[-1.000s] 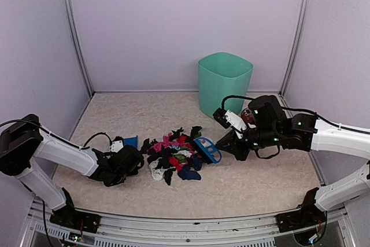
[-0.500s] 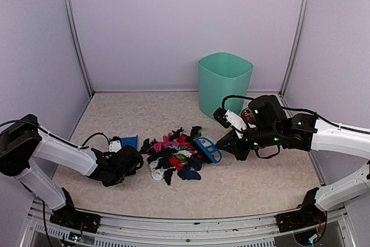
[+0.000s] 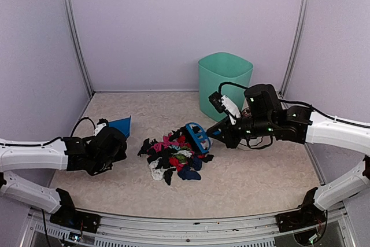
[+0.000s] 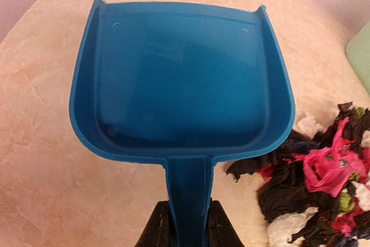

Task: Sweep away the paper scraps from the table
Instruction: Pick up the dustpan from the center of the board, then sweep the paper scraps at the center of the board.

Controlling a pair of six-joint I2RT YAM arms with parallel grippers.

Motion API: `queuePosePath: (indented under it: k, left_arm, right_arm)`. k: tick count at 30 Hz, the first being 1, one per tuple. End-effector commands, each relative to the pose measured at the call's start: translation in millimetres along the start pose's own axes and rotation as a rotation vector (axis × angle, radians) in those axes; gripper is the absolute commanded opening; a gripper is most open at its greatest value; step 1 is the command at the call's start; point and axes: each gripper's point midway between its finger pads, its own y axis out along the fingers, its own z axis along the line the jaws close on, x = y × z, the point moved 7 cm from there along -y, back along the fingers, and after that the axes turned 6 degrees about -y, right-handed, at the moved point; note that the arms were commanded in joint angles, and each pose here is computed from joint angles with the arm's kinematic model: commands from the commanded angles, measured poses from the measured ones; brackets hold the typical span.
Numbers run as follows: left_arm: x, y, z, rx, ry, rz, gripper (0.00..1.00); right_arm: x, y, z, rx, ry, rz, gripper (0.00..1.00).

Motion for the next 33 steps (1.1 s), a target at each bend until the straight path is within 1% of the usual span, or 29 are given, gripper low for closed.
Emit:
queuePosePath:
  k: [1, 4, 7, 10, 16, 19, 22, 25, 29, 33]
  left_arm:
    - [27, -20, 1, -0.02, 0.02, 0.026, 0.0]
    - [48, -34, -3, -0.058, 0.02, 0.033, 0.0]
    - [66, -48, -4, -0.081, 0.035, 0.033, 0.0]
    - [82, -62, -4, -0.106, 0.057, 0.02, 0.0]
    - [104, -86, -6, -0.173, 0.117, -0.001, 0.0]
    - [108, -88, -7, -0.191, 0.163, 0.013, 0.0]
    - [107, -90, -8, -0.204, 0.2, 0.033, 0.0]
    - [108, -96, -11, -0.256, 0.215, 0.049, 0.0]
    - [106, -105, -12, -0.323, 0.207, 0.085, 0.0]
    - [100, -110, -12, -0.382, 0.195, 0.122, 0.0]
  right_arm:
    - [42, 16, 2, 0.086, 0.135, -0.143, 0.0]
    - [57, 39, 1, 0.135, 0.221, -0.158, 0.0]
    - [66, 63, 0, 0.178, 0.346, -0.181, 0.0]
    - [65, 100, 2, 0.224, 0.445, -0.132, 0.0]
    - [71, 160, 13, 0.244, 0.55, -0.105, 0.0]
    - [73, 190, 17, 0.251, 0.607, -0.103, 0.0]
    - [66, 219, 18, 0.229, 0.664, -0.087, 0.0]
    - [56, 247, 16, 0.198, 0.725, -0.063, 0.0]
    - [41, 279, 12, 0.167, 0.796, -0.03, 0.0]
    - [25, 306, 8, 0.139, 0.825, -0.001, 0.0]
